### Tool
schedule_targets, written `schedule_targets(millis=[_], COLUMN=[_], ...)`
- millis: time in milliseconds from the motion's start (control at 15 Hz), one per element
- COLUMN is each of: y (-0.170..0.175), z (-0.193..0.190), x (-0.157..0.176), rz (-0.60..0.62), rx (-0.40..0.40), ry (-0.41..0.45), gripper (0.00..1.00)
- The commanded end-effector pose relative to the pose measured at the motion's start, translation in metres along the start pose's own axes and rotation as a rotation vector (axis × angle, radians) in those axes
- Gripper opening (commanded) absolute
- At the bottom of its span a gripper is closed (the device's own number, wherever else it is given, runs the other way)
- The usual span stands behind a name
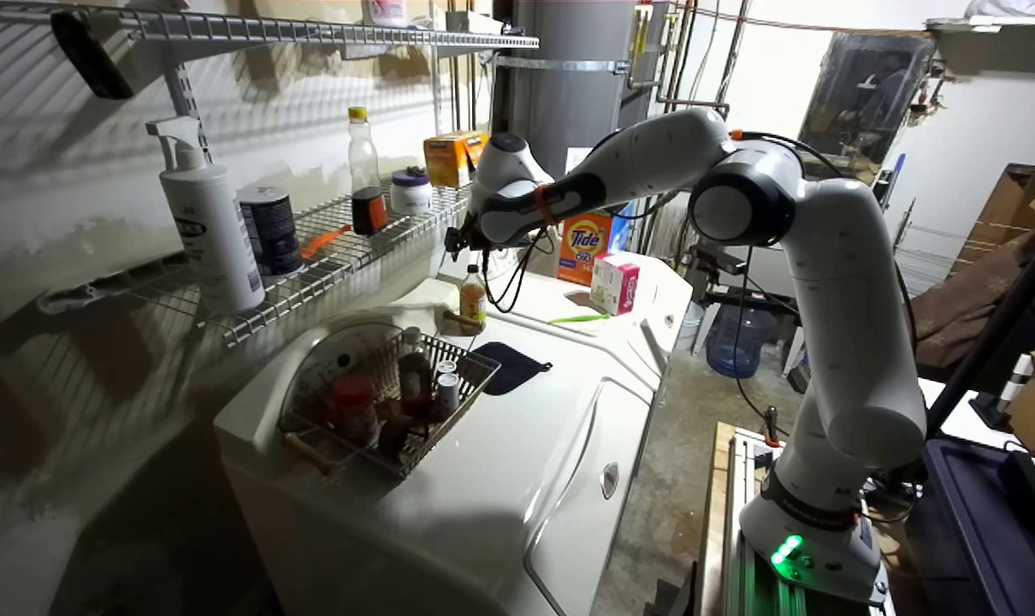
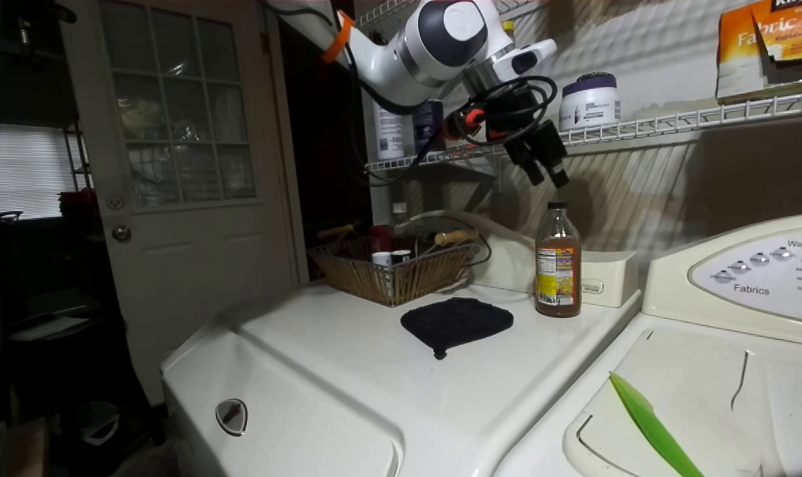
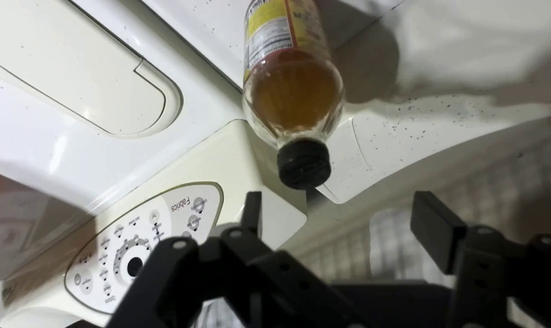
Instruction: Put the vinegar bottle on the left washing machine.
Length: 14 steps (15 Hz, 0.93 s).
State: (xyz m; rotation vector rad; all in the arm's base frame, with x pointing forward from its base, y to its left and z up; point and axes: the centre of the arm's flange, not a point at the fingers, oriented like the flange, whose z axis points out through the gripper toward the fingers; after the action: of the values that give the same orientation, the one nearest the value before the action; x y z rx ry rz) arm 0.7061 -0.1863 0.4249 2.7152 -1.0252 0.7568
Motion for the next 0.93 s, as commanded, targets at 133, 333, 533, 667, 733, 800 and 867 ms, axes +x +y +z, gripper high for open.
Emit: schedule_targets(millis=[133, 333, 533, 667, 733, 800, 867], y=[-0.004, -0.009, -0.019, -0.029, -0.033, -0.04, -0.046], z=[-0.084, -0.139, -0.192, -0.223, -0.236, -0.25, -0.261], x=[-0.03, -0.065, -0.104, -0.131, -0.144, -0.157, -0.167], rz=[-0.171, -0.302, -0.432, -0.517, -0.563, -0.605, -0.65], rx=[-0.051, -0.014, 0.061, 0.125, 0.154, 0.188, 0.214], ry=[-0.209, -0.306, -0.368, -0.393, -0.405, -0.407, -0.423], gripper=[1.0, 1.0, 1.0, 1.0, 1.0, 1.0, 1.0])
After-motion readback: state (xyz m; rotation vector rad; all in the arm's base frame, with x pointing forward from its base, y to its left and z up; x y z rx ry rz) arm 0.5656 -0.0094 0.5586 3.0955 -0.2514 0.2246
